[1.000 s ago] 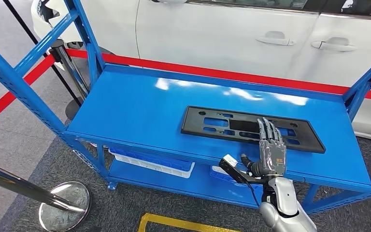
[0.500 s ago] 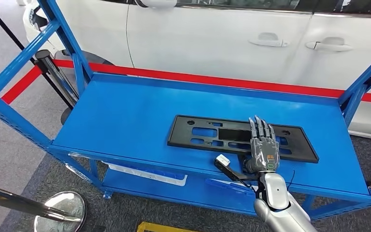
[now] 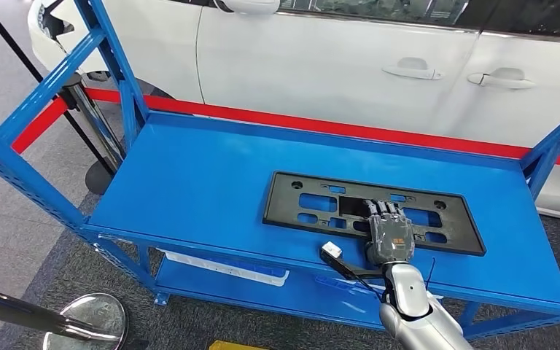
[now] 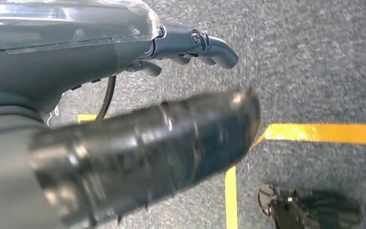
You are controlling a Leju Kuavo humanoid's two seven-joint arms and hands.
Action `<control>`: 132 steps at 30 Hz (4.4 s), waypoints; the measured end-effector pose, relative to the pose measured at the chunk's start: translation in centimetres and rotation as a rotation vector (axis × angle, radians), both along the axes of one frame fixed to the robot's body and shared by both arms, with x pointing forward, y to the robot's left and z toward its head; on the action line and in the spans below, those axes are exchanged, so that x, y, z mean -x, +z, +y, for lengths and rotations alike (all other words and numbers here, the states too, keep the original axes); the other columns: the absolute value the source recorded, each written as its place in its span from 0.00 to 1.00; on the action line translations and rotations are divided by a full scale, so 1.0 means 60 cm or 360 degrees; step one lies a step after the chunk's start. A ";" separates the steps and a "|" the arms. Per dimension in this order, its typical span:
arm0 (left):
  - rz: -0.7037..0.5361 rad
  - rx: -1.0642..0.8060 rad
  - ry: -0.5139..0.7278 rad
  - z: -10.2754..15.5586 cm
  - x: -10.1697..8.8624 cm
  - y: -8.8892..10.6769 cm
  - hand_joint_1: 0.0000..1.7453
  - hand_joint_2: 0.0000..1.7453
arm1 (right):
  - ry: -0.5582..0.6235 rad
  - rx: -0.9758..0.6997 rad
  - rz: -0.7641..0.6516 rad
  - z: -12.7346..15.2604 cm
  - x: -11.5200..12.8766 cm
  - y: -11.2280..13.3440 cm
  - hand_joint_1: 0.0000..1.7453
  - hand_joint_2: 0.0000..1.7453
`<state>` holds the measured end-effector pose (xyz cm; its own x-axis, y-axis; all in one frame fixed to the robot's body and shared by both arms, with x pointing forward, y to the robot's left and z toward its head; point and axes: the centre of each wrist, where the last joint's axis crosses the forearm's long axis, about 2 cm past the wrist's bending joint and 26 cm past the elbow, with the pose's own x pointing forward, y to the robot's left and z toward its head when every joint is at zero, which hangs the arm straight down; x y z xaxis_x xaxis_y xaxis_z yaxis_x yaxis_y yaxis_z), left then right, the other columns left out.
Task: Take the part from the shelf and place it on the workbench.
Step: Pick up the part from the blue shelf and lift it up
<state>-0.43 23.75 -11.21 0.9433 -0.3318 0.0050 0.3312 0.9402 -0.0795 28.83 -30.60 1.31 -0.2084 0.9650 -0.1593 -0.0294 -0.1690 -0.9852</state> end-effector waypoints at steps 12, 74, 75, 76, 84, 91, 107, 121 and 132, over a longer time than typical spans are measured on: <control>0.0021 0.0048 0.0060 0.002 0.001 0.000 0.00 0.00 | 0.0022 -0.0034 0.0011 0.010 0.001 0.002 1.00 1.00; 0.0073 -0.0099 0.0098 -0.004 -0.016 0.001 0.00 0.00 | 0.0689 0.0153 -0.1096 -0.037 0.063 0.220 1.00 1.00; 0.0071 -0.0098 0.0089 -0.005 -0.017 0.001 0.00 0.00 | 0.0697 0.0159 -0.1093 -0.038 0.063 0.220 1.00 1.00; 0.0068 -0.0099 0.0081 -0.005 -0.018 0.001 0.00 0.00 | 0.0702 0.0162 -0.1090 -0.038 0.063 0.220 1.00 1.00; 0.0060 -0.0091 0.0096 -0.002 -0.022 0.001 0.00 0.00 | 0.0669 0.0158 -0.1081 -0.043 0.068 0.216 1.00 1.00; 0.0052 -0.0079 0.0102 -0.003 -0.023 0.001 0.00 0.00 | 0.0586 0.0146 -0.1061 -0.051 0.077 0.208 1.00 1.00; 0.0047 -0.0077 0.0092 -0.005 -0.019 0.001 0.00 0.00 | 0.0536 0.0121 -0.1023 -0.052 0.092 0.195 1.00 1.00; 0.0045 -0.0079 0.0065 -0.009 -0.023 0.002 0.00 0.00 | 0.0459 0.0118 -0.0946 -0.066 0.120 0.174 1.00 1.00; 0.0009 -0.0045 0.0067 -0.019 -0.027 0.003 0.00 0.00 | 0.0465 0.0164 -0.0910 -0.086 0.128 0.171 1.00 1.00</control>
